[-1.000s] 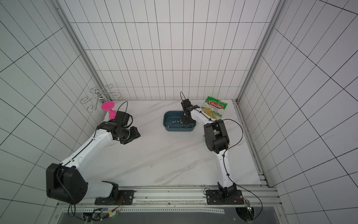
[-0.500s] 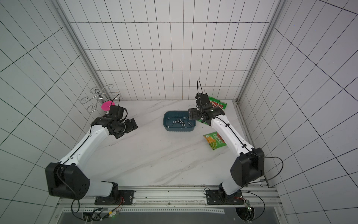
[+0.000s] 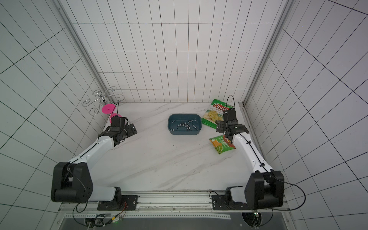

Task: Put the bit on the desktop into the storage box
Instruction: Reset both arms

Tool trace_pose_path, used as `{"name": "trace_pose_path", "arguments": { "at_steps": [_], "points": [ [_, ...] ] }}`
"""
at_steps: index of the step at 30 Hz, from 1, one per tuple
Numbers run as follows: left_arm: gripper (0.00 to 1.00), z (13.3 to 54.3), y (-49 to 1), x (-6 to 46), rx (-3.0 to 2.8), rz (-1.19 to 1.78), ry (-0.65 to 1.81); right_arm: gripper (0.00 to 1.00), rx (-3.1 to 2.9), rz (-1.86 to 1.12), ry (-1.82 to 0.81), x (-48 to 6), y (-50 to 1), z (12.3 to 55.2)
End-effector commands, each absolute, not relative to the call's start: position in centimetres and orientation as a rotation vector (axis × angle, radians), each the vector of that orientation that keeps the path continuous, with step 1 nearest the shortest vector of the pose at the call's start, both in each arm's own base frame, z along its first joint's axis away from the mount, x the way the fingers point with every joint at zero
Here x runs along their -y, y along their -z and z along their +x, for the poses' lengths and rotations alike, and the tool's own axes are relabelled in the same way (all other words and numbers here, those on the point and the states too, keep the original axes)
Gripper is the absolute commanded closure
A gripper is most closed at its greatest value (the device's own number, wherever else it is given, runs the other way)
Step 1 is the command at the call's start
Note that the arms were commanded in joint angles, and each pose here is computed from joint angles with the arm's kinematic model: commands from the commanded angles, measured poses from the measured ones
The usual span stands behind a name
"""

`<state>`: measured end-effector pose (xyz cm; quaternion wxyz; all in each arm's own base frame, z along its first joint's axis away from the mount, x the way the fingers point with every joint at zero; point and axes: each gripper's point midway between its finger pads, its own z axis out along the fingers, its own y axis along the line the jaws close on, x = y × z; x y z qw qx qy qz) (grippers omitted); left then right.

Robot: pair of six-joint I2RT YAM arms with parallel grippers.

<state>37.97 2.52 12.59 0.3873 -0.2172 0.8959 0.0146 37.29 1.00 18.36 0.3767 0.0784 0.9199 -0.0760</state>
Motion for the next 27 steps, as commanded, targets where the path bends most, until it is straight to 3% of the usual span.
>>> {"name": "trace_pose_path", "arguments": {
  "at_steps": [1, 9, 14, 27],
  "points": [
    [0.02, 39.9, -17.5, -5.0, -1.974, -0.459, -0.198, 0.01, -2.213, 0.255, 0.170, 0.3, -18.8, 39.0],
    [0.02, 39.2, -14.2, -4.4, -1.832, -0.365, -0.202, 0.01, -2.062, 0.267, 0.274, 2.4, -15.0, 39.0],
    [0.02, 40.8, -13.6, -3.3, -1.820, -0.288, -0.202, 0.01, -1.986, 0.252, 0.290, 2.9, -12.6, 38.6],
    [0.02, 40.6, -11.9, -3.4, -1.793, -0.286, -0.172, 0.01, -1.815, 0.200, 0.297, 3.2, -10.4, 37.9]
  ]
}}
